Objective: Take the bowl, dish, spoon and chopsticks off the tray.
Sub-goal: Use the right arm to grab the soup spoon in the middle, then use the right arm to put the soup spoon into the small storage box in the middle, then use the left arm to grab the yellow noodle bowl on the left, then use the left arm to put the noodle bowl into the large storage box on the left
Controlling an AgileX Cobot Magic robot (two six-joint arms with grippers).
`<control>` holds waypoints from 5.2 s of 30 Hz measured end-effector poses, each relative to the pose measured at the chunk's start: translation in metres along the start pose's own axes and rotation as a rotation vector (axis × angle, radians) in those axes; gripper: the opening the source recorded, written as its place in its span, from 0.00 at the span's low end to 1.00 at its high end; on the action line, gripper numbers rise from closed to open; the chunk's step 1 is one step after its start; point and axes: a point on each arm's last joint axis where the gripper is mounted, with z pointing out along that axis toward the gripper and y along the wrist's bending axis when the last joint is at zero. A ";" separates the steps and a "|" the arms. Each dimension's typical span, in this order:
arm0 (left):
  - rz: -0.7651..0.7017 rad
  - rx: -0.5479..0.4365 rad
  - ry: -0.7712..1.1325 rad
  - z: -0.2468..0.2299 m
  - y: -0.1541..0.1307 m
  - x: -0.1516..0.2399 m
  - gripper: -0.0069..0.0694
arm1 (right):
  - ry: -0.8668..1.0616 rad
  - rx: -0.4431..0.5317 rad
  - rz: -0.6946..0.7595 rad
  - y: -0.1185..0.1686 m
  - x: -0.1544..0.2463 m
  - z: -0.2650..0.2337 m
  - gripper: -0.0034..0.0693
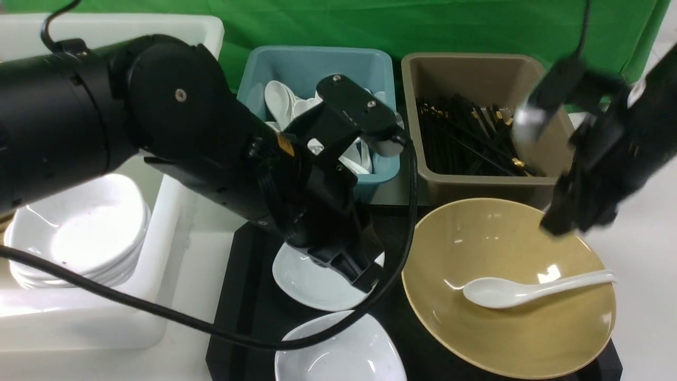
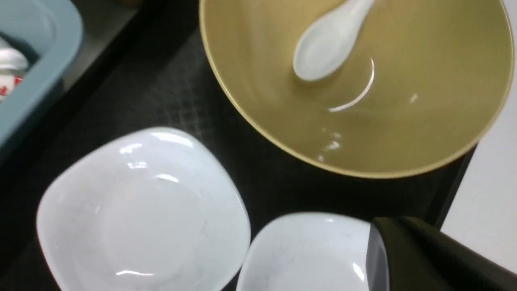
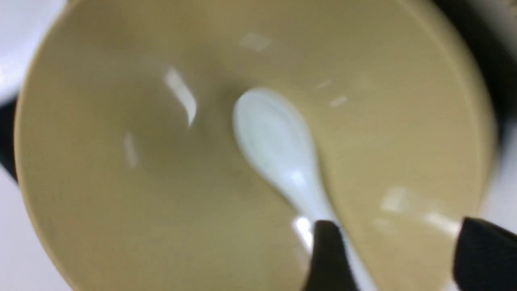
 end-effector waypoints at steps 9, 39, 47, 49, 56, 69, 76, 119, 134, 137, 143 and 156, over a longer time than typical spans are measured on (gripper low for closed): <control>0.001 0.006 0.008 0.000 -0.001 0.001 0.08 | 0.132 0.050 -0.183 0.008 0.007 0.057 0.80; -0.514 -0.457 -0.335 -0.090 0.110 0.007 0.08 | -0.557 0.101 -0.066 -0.019 -0.142 -0.030 0.24; -0.588 -0.468 -0.284 -0.097 0.121 0.021 0.08 | -0.675 0.026 0.095 -0.033 -0.216 0.036 0.27; -0.603 -0.435 -0.264 -0.095 0.118 0.022 0.08 | -0.689 0.006 0.148 -0.035 -0.226 0.051 0.38; -0.588 -0.319 -0.240 -0.091 0.109 0.021 0.08 | -0.632 -0.050 0.213 -0.033 -0.224 0.044 0.81; -0.505 -0.009 -0.047 0.011 0.034 -0.012 0.13 | -0.385 0.221 0.406 -0.060 -0.104 -0.107 0.06; -0.489 -0.029 0.000 0.075 0.033 -0.019 0.57 | -0.270 0.224 0.455 -0.001 0.013 -0.130 0.06; -1.086 -0.530 -0.434 -0.264 0.198 0.087 0.11 | -0.843 -0.196 -0.315 0.140 -0.142 -0.186 0.05; -1.480 -0.830 -0.469 -0.295 0.243 0.233 0.14 | -0.858 -0.283 -0.437 0.186 -0.230 -0.129 0.05; -1.487 -0.795 -0.447 -0.285 0.252 0.240 0.26 | -0.859 -0.288 -0.446 0.190 -0.229 -0.130 0.05; -1.464 -0.796 -0.474 -0.290 0.249 0.234 0.63 | -0.792 -0.239 -0.388 0.171 -0.226 -0.125 0.05; -1.126 -0.824 -0.462 -0.330 0.172 0.134 0.33 | -0.558 -0.011 0.211 0.023 -0.163 -0.125 0.05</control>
